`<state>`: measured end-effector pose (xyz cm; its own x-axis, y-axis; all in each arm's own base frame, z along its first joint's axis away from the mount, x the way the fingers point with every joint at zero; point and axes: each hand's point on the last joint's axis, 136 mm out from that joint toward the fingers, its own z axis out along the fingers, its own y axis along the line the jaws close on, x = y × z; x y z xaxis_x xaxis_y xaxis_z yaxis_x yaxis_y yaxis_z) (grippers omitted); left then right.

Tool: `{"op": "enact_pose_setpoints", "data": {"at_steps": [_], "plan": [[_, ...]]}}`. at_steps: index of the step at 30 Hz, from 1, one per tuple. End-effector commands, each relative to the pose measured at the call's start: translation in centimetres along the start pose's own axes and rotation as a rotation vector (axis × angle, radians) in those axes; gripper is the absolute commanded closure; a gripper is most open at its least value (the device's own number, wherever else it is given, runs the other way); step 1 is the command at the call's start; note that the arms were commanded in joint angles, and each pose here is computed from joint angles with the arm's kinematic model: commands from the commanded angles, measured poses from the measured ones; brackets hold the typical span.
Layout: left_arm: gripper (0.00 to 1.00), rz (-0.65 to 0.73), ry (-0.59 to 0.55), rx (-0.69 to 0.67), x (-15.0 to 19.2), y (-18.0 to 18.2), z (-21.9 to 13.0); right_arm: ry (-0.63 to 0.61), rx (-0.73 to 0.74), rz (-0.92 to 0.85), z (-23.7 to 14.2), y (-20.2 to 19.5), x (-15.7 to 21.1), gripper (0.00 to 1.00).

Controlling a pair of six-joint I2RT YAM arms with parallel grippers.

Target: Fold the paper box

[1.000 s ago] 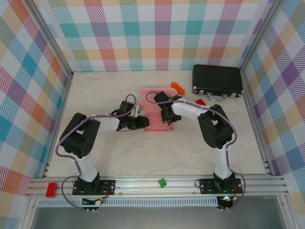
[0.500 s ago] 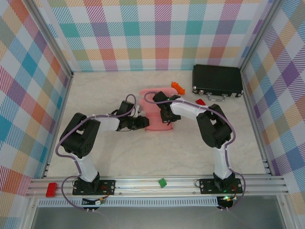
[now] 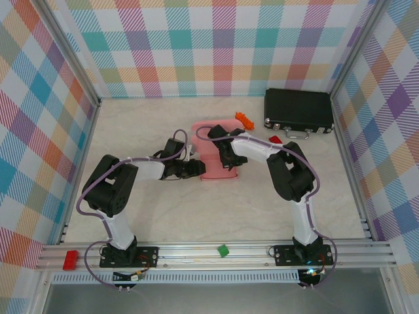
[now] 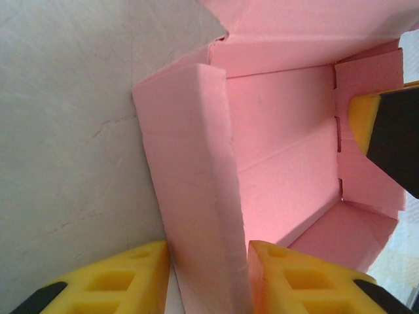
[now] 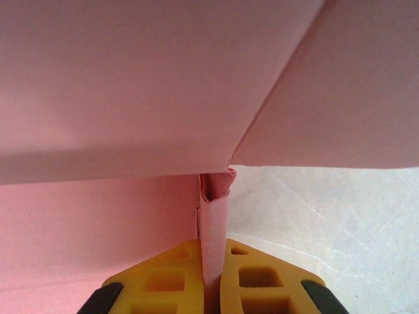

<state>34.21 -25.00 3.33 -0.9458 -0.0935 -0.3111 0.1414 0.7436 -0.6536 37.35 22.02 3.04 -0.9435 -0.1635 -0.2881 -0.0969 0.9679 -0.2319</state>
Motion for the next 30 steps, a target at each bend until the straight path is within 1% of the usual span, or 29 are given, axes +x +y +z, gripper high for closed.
{"op": "enact_pose_setpoints", "data": {"at_steps": [1,7,13,15,18,22,27,30], "plan": [[0.64,-0.017,0.020,-0.009,0.5,0.1,0.0,0.212,0.169,-0.111,4.4,-3.1,5.6,0.89],[0.65,-0.017,0.022,-0.010,0.6,0.1,0.0,0.214,0.192,-0.123,4.4,-3.4,5.4,0.85],[0.65,-0.018,0.022,-0.011,0.6,0.1,-0.1,0.211,0.208,-0.123,4.3,-3.6,5.3,0.86],[0.65,-0.017,0.021,-0.010,0.6,0.1,-0.2,0.201,0.203,-0.113,4.1,-3.6,5.1,0.84],[0.65,-0.016,0.020,-0.012,0.6,0.1,-0.2,0.181,0.173,-0.089,3.4,-3.3,4.7,0.80],[0.65,-0.015,0.020,-0.012,0.6,0.0,-0.3,0.133,0.117,-0.034,1.8,-2.9,3.5,0.78],[0.65,-0.016,0.016,-0.012,0.5,0.0,-0.3,0.078,0.025,0.019,-0.1,-1.8,2.1,0.71],[0.65,-0.015,0.015,-0.009,0.4,-0.1,-0.4,0.055,0.015,0.037,-0.8,-1.8,1.5,0.68]]}}
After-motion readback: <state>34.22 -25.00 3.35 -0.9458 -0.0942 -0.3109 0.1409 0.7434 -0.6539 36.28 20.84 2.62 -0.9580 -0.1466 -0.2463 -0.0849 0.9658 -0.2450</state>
